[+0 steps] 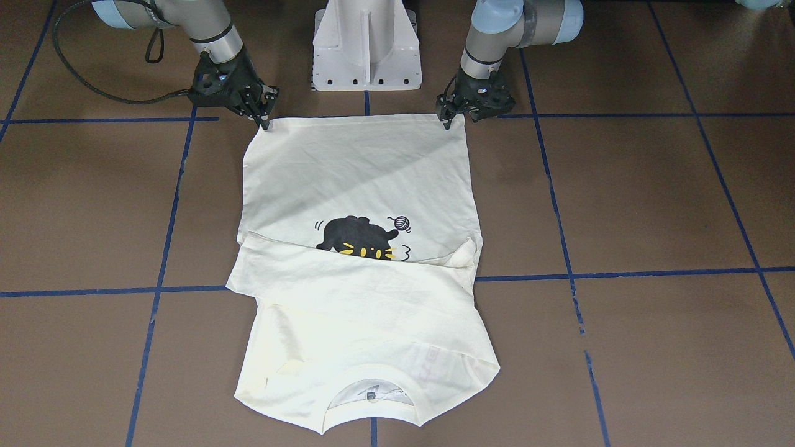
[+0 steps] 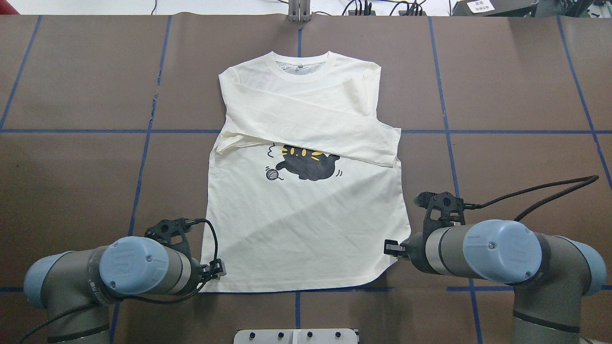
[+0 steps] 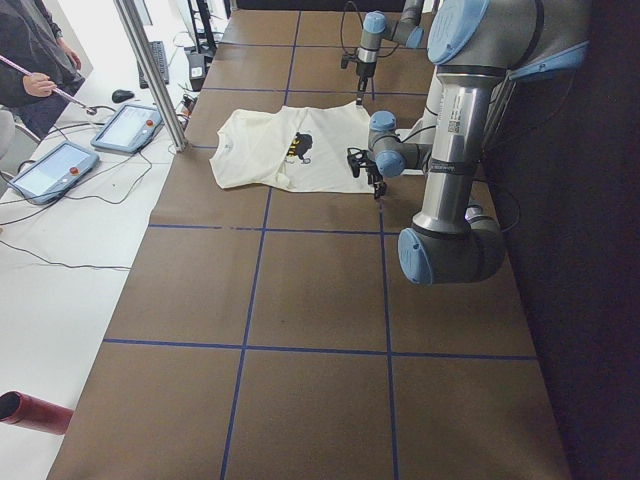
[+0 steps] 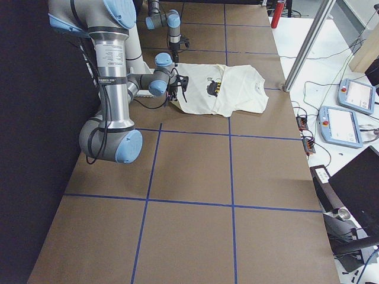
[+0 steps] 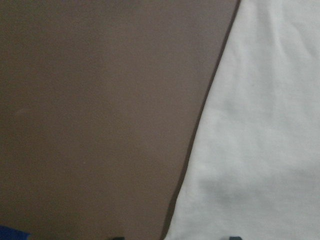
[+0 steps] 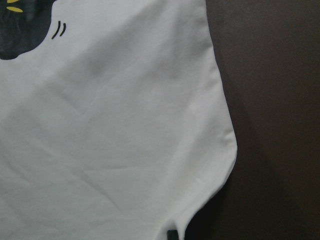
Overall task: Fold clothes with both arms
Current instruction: 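Grasp both hem corners with the left and right grippers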
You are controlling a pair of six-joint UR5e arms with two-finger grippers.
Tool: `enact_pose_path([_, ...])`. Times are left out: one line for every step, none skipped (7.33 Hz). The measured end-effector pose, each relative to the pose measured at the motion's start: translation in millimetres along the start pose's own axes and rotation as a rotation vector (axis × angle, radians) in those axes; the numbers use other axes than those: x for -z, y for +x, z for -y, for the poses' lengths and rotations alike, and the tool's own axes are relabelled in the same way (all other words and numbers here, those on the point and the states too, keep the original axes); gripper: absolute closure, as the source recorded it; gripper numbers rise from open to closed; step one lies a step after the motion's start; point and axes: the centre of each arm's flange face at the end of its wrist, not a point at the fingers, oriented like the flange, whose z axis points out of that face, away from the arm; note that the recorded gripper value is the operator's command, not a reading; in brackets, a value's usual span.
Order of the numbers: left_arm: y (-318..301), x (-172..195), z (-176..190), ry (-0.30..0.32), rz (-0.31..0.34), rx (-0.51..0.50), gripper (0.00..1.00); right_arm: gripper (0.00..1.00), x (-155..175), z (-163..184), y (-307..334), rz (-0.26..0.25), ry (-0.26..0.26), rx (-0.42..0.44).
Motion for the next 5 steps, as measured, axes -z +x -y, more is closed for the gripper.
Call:
enact_pose_path([0.6, -0.1, -0.5, -0.001, 0.000, -0.001, 0.54, 1.00, -0.1, 0.1, 0.3, -0.001, 0.000, 0.000])
enact_pose_path([1.1, 0.1, -0.9, -0.002, -0.001, -0.001, 0.66, 1.00, 0.0, 0.3, 0.5, -0.001, 0.001, -0.001])
enact_pose_path([1.2, 0.8, -1.0, -0.003, -0.002, -0.001, 0.75, 1.00, -0.1, 0.3, 0.6, -0.001, 0.001, -0.001])
enact_pose_path([1.2, 1.6, -1.0, -0.002, 0.002, 0.000, 0.87, 1.00, -0.1, 0.4, 0.7, -0.001, 0.001, 0.000])
enact_pose_path([1.8, 3.5, -1.3, -0.001, 0.008, 0.001, 0.99, 1.00, 0.0, 0.7, 0.7, -0.001, 0.001, 0.000])
